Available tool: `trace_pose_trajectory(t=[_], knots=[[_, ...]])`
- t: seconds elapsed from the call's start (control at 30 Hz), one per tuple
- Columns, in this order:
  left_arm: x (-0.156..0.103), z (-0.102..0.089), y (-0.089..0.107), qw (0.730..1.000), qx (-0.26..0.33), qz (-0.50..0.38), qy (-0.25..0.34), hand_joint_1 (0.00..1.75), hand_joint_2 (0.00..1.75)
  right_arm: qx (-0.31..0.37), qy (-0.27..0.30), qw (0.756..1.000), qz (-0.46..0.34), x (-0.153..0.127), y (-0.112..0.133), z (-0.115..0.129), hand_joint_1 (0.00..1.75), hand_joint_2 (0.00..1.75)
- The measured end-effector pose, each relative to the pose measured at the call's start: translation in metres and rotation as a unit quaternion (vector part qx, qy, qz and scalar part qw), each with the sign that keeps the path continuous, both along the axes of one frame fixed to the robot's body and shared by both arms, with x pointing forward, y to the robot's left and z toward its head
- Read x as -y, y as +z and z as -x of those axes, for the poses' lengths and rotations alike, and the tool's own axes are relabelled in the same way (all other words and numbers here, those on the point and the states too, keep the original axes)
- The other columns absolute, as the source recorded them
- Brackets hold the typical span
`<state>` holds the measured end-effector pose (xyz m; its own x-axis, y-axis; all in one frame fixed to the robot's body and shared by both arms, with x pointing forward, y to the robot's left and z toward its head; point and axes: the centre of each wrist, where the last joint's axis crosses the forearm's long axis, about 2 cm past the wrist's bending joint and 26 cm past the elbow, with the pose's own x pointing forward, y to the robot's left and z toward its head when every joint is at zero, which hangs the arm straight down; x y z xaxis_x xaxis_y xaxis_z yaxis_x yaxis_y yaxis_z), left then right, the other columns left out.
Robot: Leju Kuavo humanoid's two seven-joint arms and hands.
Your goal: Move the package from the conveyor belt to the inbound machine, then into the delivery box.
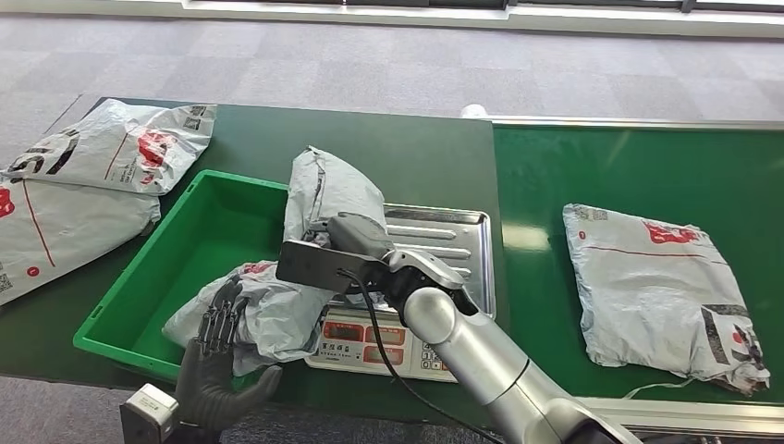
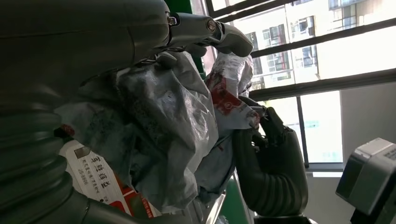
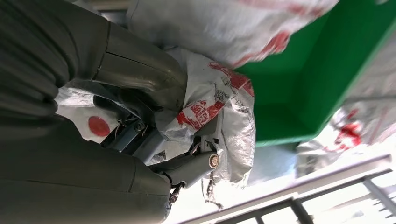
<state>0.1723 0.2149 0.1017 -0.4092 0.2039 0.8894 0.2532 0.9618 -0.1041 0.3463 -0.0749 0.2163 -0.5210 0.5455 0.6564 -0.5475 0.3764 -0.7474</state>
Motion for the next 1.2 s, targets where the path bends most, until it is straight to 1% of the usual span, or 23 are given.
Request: trace_pose_trajectory(t=[0.1,0.13,0.17,0.23,0.27,0.3,0.47,0.6,0.7,0.77,0.87,1.0,1.13,1.2], knots=[[-0.007,0.000,0.003,1.000,0.007,0.000,0.021,0.00,1.75,-0.002,0.041,0.999,-0.005,-0.016,0.003,0.012,1.75,1.75],[-0.010,0.001,0.005,1.000,0.009,-0.001,0.029,0.00,1.75,-0.001,0.051,0.999,-0.006,-0.021,0.004,0.016,1.64,1.75],[-0.013,0.001,0.006,0.999,0.012,-0.001,0.038,0.00,1.75,0.001,0.059,0.998,-0.006,-0.026,0.006,0.020,1.25,1.75],[-0.020,0.002,0.008,0.998,0.018,-0.001,0.054,0.00,1.75,0.002,0.071,0.997,-0.006,-0.033,0.007,0.026,0.38,1.75],[-0.023,0.003,0.009,0.998,0.020,0.000,0.062,0.00,1.75,0.004,0.075,0.997,-0.006,-0.036,0.008,0.028,0.05,1.75],[-0.026,0.003,0.009,0.997,0.022,0.000,0.069,0.00,1.75,0.006,0.077,0.997,-0.005,-0.038,0.008,0.029,0.00,1.75],[-0.038,0.007,0.012,0.994,0.027,-0.008,0.104,0.00,1.75,0.017,0.071,0.997,0.030,-0.043,0.010,0.028,0.00,1.75],[-0.052,0.009,0.020,0.986,0.041,-0.027,0.157,0.00,1.75,0.025,0.076,0.996,0.039,-0.044,0.006,0.027,0.00,1.75],[-0.069,0.013,0.035,0.973,0.076,-0.032,0.216,0.00,1.75,0.030,0.082,0.996,0.010,-0.044,0.005,0.026,0.00,1.75],[-0.081,0.016,0.050,0.960,0.108,-0.036,0.255,0.00,1.75,0.033,0.082,0.996,-0.011,-0.042,0.004,0.025,0.00,1.75],[-0.092,0.021,0.072,0.942,0.148,-0.047,0.296,0.00,1.75,0.037,0.074,0.996,-0.026,-0.036,0.001,0.023,0.00,1.75],[-0.099,0.027,0.095,0.923,0.192,-0.062,0.327,0.00,1.75,0.036,0.059,0.997,-0.030,-0.023,-0.008,0.019,0.00,1.75],[-0.102,0.031,0.107,0.914,0.217,-0.066,0.337,0.00,1.75,0.035,0.053,0.998,-0.030,-0.015,-0.013,0.018,0.00,1.75],[-0.103,0.031,0.112,0.908,0.233,-0.068,0.342,0.00,1.75,0.033,0.049,0.997,-0.046,-0.010,-0.016,0.019,0.00,1.75]])
